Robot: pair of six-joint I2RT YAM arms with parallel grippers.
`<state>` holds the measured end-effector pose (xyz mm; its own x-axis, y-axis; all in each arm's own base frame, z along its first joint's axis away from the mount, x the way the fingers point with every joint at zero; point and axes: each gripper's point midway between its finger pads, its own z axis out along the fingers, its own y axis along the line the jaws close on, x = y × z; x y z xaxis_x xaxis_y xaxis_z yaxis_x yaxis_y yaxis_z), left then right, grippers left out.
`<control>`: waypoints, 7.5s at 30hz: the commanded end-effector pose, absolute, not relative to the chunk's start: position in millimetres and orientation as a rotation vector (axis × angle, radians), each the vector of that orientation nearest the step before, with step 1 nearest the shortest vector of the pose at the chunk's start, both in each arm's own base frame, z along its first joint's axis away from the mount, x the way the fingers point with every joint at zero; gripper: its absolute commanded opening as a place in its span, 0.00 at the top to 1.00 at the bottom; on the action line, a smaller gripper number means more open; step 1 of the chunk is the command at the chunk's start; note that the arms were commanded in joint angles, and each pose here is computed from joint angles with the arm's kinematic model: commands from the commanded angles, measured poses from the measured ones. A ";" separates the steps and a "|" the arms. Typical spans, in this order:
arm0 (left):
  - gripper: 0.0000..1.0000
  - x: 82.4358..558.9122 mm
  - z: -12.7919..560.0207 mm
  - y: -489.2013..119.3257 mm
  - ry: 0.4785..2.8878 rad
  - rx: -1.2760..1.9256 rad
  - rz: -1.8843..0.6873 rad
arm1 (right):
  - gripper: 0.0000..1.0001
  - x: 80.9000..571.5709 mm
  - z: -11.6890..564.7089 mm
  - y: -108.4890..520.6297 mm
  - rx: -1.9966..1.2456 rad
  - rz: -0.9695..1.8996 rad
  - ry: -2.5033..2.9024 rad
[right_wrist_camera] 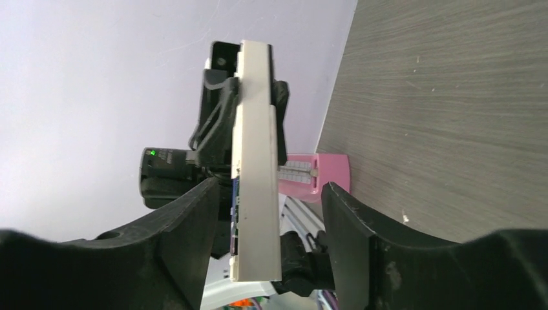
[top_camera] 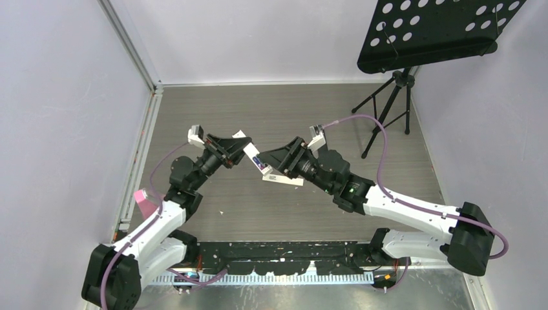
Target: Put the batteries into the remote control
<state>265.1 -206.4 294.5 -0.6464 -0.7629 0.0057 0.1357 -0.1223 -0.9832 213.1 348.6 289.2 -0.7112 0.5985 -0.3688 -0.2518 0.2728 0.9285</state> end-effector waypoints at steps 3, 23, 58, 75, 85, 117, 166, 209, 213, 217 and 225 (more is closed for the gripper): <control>1.00 257.9 311.3 -213.0 1.609 -0.251 -1.679 | 0.26 202.3 315.7 342.6 0.066 1.586 1.761; 1.00 277.3 178.8 -146.5 1.820 -0.607 -1.106 | 0.25 207.9 192.2 320.7 -0.524 0.884 2.180; 0.30 260.8 134.1 -135.5 2.011 -0.703 -0.972 | 0.94 202.9 114.4 419.3 -0.982 0.858 2.180; 0.05 255.4 138.4 -89.2 2.223 -0.666 -0.546 | 0.94 186.6 60.6 309.2 -1.435 0.305 2.333; 0.08 261.6 136.5 -118.4 2.280 -0.582 -0.723 | 0.86 172.2 43.5 295.0 -1.571 0.260 2.373; 0.11 285.4 128.0 -162.1 2.329 -0.489 -0.977 | 0.41 191.8 88.7 289.4 -1.251 0.260 2.331; 0.62 287.7 51.9 -257.6 2.513 -0.532 -1.270 | 0.53 273.3 20.9 247.5 0.610 0.709 2.611; 0.68 285.8 51.2 -261.5 2.603 -0.368 -1.136 | 0.48 268.7 24.6 254.6 0.552 0.778 2.619; 0.68 281.3 65.3 -264.8 2.581 -0.347 -1.159 | 0.48 269.1 34.8 255.9 0.547 0.806 2.597; 0.68 276.1 70.8 -267.3 2.582 -0.327 -1.173 | 0.48 268.7 45.8 257.1 0.535 0.831 2.578; 0.69 271.1 76.5 -262.4 2.586 -0.324 -1.145 | 0.48 261.8 59.3 261.2 0.505 0.860 2.576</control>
<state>283.6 -247.4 52.9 -0.9138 -0.3571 -0.1934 -0.1286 0.7061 -0.6964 265.0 239.4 29.3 -0.8526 0.4646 -0.2393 0.2829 0.7954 0.5360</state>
